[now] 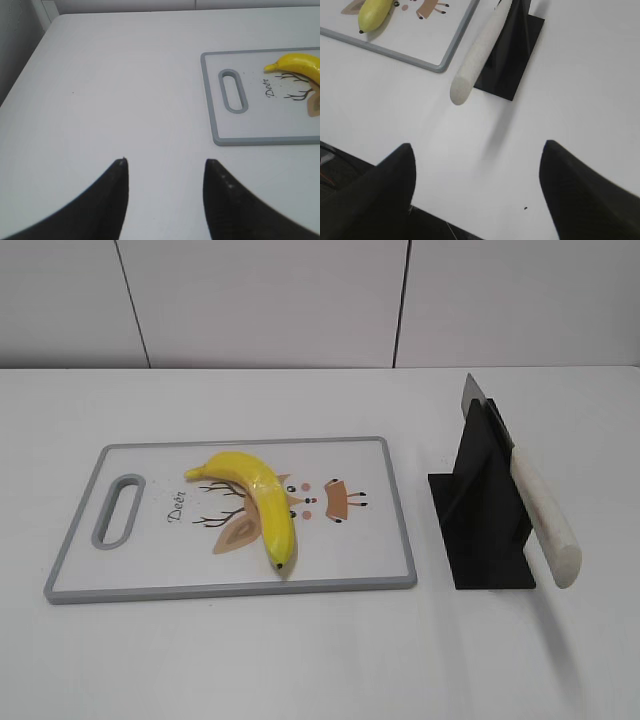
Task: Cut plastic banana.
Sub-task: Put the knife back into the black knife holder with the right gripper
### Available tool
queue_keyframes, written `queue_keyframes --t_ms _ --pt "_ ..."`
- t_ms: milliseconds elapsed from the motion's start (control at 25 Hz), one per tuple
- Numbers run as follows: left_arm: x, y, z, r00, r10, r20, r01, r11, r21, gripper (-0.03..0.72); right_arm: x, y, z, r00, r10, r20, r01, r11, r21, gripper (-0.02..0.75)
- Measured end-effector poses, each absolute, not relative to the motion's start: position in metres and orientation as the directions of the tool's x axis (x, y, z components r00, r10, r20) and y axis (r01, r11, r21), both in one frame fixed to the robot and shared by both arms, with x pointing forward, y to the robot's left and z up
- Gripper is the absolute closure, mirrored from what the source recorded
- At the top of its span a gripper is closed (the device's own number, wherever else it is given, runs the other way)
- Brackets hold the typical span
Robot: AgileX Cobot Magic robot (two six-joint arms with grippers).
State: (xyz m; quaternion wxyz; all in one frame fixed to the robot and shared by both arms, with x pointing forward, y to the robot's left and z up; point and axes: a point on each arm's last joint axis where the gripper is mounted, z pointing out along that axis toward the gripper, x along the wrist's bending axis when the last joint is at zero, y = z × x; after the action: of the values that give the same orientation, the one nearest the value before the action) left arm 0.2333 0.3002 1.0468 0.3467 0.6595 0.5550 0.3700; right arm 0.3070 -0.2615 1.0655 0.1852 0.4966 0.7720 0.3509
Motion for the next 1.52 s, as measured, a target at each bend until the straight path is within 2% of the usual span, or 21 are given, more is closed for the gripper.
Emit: queue_keyframes --t_ms 200,520,720,1160,1520 --pt "0.233 0.300 1.047 0.110 0.989 0.103 0.475 -0.144 0.868 0.236 0.273 -0.276 1.059 -0.467 0.884 0.018 0.556 0.278 0.784 0.148" --pt "0.233 0.300 1.047 0.110 0.989 0.103 0.475 -0.144 0.868 0.236 0.235 -0.292 1.058 -0.470 0.882 -0.011 0.383 0.215 0.898 0.150" --pt "0.233 0.300 1.047 0.110 0.989 0.103 0.475 -0.143 0.868 0.236 0.230 -0.293 1.058 -0.464 0.886 -0.004 0.366 0.196 0.910 0.153" --pt "0.233 0.300 1.047 0.109 0.989 0.103 0.475 -0.143 0.869 0.244 0.231 -0.287 1.058 -0.233 0.972 0.037 0.409 0.063 0.910 0.153" --pt "0.233 0.300 1.047 0.109 0.989 0.103 0.475 -0.143 0.869 0.256 0.231 -0.286 1.057 -0.213 0.976 0.043 0.412 0.050 0.910 0.154"
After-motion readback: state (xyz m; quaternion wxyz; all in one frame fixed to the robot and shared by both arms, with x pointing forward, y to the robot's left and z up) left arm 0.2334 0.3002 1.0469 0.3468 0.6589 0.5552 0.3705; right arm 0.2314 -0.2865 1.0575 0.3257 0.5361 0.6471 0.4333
